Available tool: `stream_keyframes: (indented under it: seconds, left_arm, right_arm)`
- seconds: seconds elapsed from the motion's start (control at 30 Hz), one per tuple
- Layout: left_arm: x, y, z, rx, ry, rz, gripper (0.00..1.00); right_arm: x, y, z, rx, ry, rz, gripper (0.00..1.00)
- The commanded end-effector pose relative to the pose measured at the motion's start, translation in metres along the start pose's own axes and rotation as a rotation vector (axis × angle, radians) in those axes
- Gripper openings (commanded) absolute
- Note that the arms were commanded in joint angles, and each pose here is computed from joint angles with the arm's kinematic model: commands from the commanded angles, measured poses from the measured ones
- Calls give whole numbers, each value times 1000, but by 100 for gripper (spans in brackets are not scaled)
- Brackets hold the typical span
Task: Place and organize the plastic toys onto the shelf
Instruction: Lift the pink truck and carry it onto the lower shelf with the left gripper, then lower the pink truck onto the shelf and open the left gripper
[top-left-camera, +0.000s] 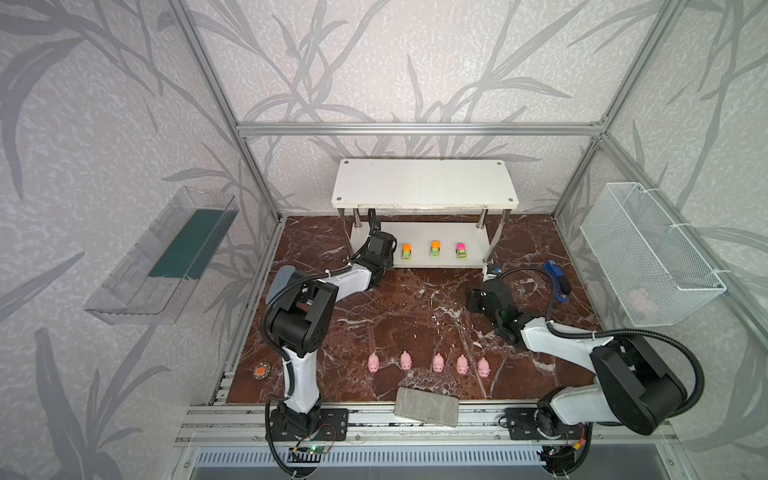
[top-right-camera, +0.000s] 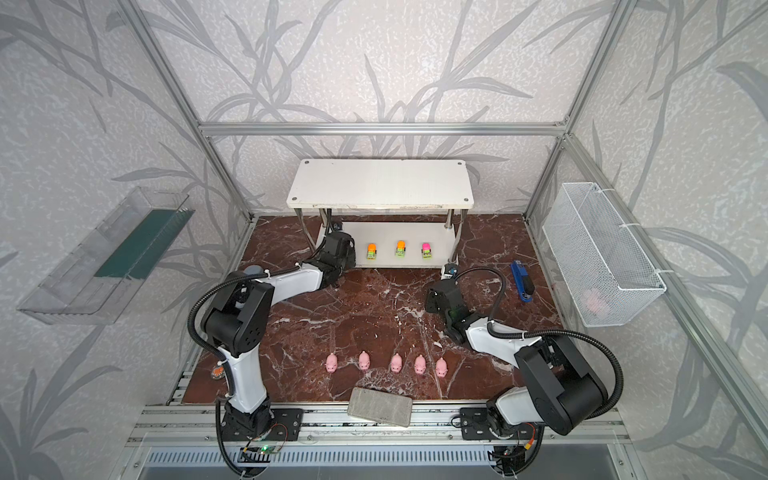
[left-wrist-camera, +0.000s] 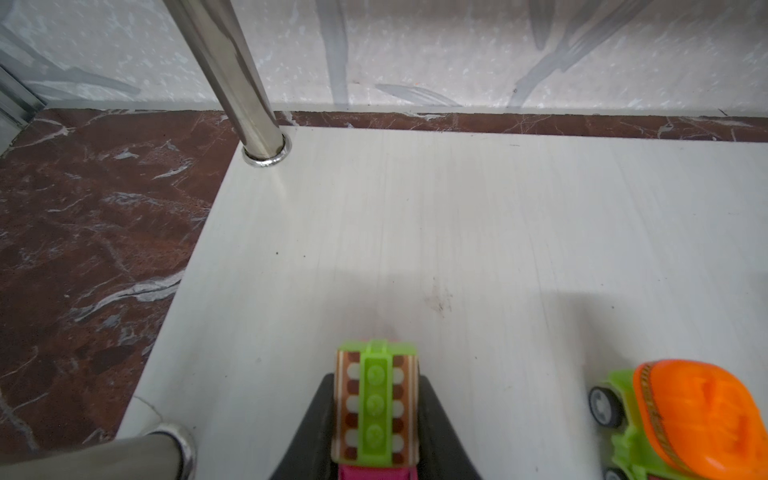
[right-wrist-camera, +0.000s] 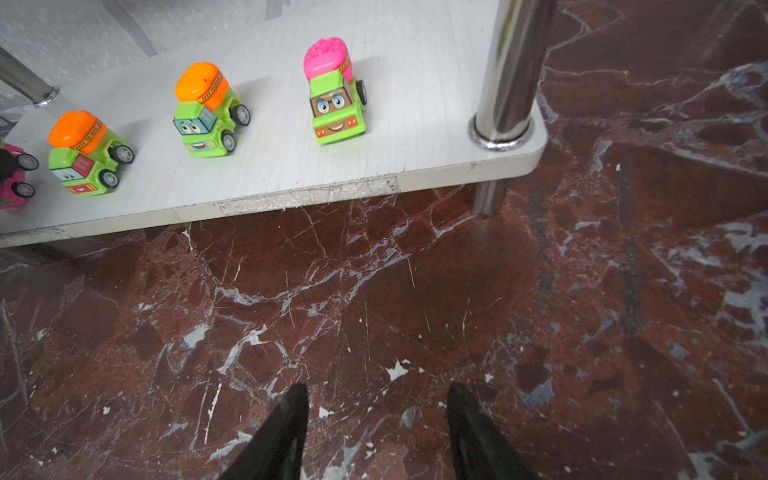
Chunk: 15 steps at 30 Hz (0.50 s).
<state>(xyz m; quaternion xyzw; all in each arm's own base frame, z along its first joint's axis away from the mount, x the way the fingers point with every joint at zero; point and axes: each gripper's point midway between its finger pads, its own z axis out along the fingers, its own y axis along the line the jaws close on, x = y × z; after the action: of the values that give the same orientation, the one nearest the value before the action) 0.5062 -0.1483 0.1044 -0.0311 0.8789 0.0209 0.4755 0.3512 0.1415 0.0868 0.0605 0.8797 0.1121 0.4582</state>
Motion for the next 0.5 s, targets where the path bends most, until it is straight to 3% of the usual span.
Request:
stream_keyframes:
  seconds: [0.0, 0.47]
  left_arm:
    - [1, 4, 7, -13, 2, -3, 31]
    - [-13, 6, -11, 15, -43, -24, 58]
  right_arm:
    - [-3, -2, 2, 8, -15, -1, 55]
    - [0, -1, 5, 9, -7, -3, 55]
